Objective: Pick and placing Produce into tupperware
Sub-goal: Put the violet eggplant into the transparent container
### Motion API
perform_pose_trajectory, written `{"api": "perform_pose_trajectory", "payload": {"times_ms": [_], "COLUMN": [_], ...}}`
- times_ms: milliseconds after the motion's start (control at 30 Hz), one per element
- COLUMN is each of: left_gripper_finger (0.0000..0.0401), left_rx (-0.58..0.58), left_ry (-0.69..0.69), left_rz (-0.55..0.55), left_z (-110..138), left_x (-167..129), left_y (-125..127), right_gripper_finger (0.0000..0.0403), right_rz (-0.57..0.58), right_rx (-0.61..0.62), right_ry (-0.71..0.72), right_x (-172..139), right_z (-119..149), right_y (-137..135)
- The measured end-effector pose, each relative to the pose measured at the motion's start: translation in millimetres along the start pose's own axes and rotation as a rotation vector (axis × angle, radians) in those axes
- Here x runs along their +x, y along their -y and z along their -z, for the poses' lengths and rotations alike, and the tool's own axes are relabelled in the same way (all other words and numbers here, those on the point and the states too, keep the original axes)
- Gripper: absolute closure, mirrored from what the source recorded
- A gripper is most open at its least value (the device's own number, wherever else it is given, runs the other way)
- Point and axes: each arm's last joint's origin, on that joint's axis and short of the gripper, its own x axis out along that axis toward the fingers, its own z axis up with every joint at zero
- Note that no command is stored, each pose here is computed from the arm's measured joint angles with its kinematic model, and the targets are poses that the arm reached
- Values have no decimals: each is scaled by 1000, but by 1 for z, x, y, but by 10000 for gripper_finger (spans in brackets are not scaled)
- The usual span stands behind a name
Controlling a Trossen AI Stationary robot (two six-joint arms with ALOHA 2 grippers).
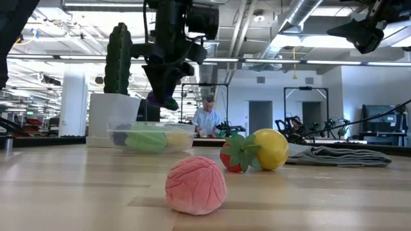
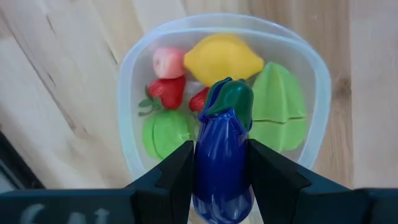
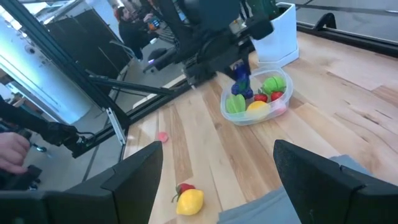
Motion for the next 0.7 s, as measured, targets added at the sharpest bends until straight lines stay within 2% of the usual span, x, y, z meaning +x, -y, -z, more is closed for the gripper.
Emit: {"api": "perform_pose_trajectory", "payload": {"times_ms": [233, 700], "left_gripper_finger": [273, 273], "left_rx": [-86, -121], "left_ry": [49, 148], "left_rz": [79, 79], "left_z": [10, 10], "left_x": [3, 4], "left_y": [-22, -39], "right_gripper_finger": [75, 75], "right_rz": [13, 35], "right_rx": [10, 10], "right_ry": [8, 22], "right_x": [0, 0], "right_z": [0, -1], "right_y": [0, 1]}}
